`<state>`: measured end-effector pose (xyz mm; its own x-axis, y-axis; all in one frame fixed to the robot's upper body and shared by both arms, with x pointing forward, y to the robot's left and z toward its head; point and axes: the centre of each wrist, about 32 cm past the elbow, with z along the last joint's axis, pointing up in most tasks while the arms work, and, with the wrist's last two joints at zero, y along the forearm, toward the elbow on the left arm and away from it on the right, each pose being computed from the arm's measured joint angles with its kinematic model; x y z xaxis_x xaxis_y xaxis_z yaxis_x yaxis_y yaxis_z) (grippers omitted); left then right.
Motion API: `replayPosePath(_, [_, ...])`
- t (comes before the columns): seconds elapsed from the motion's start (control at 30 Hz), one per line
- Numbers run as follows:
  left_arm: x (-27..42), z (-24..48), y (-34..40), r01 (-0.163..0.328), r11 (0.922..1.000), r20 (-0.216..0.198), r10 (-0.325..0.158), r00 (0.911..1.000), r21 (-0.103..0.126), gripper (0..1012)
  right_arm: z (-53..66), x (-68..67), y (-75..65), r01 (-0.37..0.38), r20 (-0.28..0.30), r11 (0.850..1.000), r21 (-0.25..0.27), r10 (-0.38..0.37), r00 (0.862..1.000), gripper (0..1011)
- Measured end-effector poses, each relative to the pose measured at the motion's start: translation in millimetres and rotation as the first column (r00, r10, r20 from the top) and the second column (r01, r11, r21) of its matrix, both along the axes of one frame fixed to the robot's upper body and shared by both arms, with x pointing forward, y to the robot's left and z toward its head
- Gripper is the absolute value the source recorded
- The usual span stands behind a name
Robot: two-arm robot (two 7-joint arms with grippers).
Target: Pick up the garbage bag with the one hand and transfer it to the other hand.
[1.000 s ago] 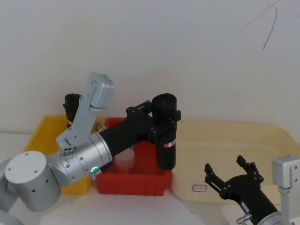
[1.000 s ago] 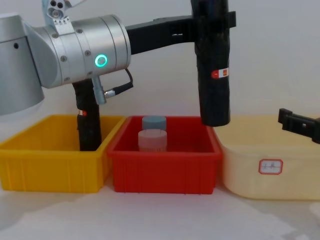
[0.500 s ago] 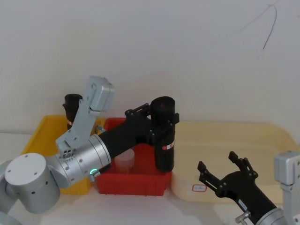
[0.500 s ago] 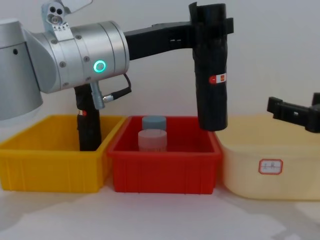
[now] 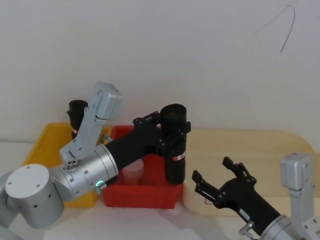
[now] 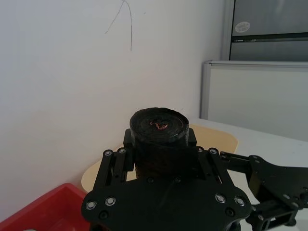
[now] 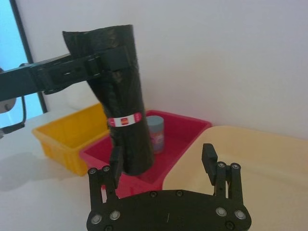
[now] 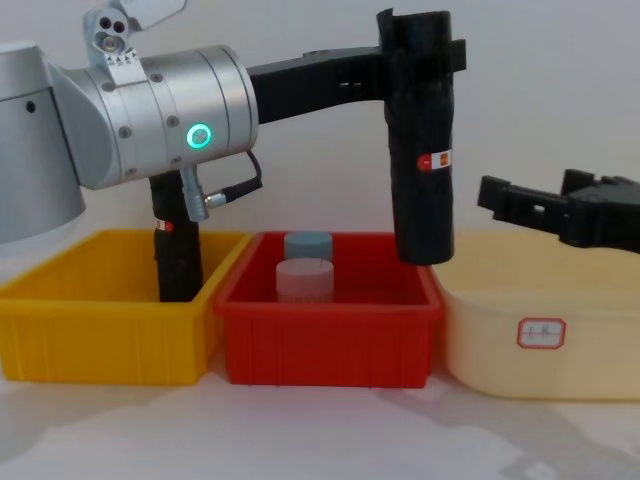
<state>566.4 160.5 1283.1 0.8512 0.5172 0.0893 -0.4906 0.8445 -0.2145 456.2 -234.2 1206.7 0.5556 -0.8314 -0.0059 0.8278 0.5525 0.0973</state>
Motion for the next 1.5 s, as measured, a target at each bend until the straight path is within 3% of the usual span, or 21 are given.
replayPosePath(0.53, [0.2,-0.4,0.4,-0.001,1.0,0.0,0.001,1.0,0.001,569,-2.5,13.5,12.8,-0.086,0.003,0.996,-0.001,0.086,0.996,1001])
replayPosePath(1.5, [0.2,-0.4,0.4,-0.001,1.0,0.0,0.001,1.0,0.001,569,-5.2,38.3,30.2,-0.153,0.027,0.988,-0.021,0.154,0.988,1001])
